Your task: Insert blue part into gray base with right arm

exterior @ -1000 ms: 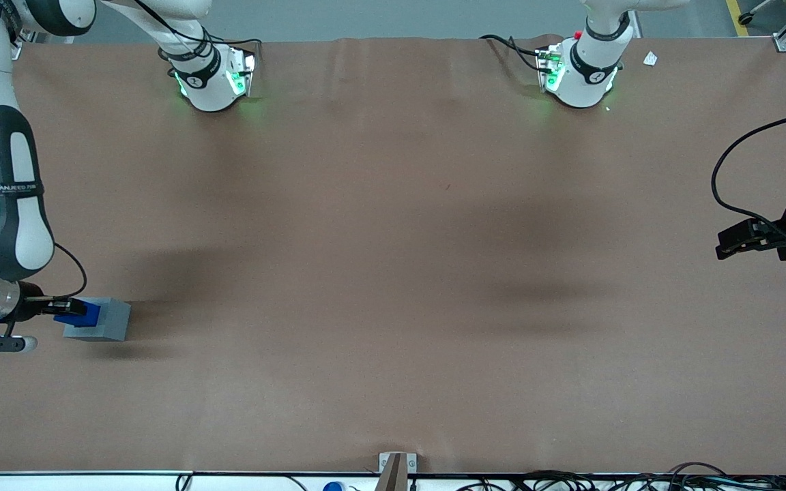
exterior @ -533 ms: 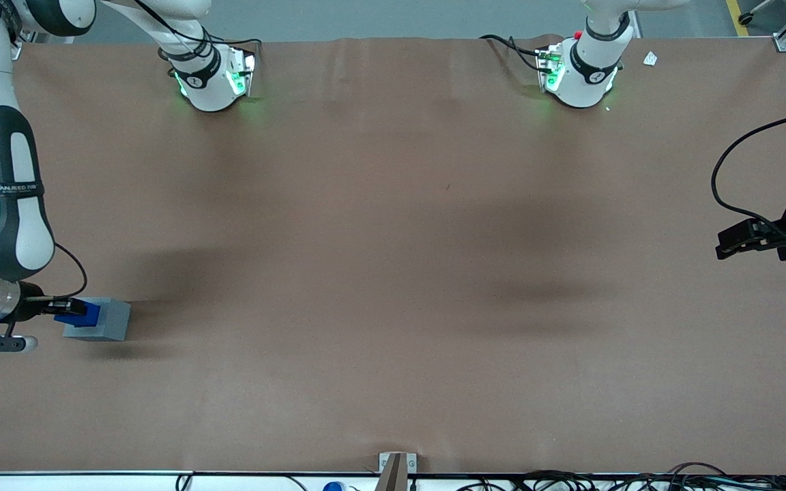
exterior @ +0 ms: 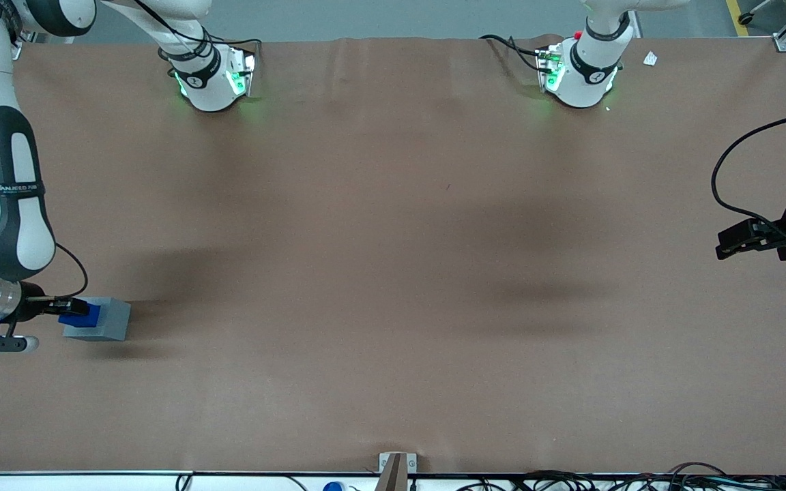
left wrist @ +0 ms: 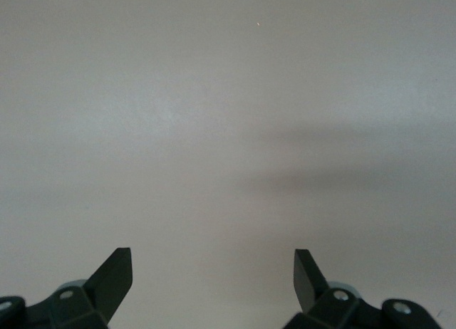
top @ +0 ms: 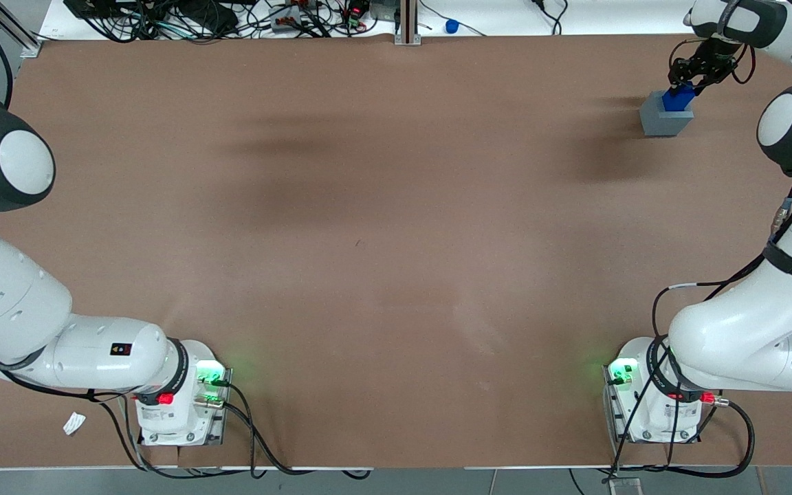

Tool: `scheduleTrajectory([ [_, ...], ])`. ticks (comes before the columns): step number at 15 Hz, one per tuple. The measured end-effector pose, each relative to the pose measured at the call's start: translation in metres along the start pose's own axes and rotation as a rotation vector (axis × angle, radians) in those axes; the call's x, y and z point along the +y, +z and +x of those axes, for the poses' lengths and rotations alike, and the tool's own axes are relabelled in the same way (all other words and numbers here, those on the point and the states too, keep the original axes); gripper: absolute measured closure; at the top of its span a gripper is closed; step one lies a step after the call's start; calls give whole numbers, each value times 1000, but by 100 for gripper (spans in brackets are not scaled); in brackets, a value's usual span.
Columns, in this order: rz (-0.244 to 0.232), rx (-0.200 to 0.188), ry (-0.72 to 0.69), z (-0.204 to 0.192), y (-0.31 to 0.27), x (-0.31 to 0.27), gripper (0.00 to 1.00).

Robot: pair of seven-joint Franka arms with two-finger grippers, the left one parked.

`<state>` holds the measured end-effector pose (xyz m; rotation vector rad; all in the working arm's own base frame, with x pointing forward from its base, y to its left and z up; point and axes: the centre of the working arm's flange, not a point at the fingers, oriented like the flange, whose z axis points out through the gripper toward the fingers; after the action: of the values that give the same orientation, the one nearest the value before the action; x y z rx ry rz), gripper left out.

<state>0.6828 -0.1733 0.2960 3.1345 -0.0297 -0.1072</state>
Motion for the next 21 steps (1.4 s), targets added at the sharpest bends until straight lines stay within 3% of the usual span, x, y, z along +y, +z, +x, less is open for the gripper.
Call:
scheduleTrajectory([
  [1,0,0,0,0,0,0,18],
  [7,1,0,-3,1,-3,-2,15],
  [10,10,-30,-6,0,-15,-4,12],
  [12,13,-33,-9,-2,-39,-7,1],
  [21,30,-53,-42,-44,-170,-52,0],
])
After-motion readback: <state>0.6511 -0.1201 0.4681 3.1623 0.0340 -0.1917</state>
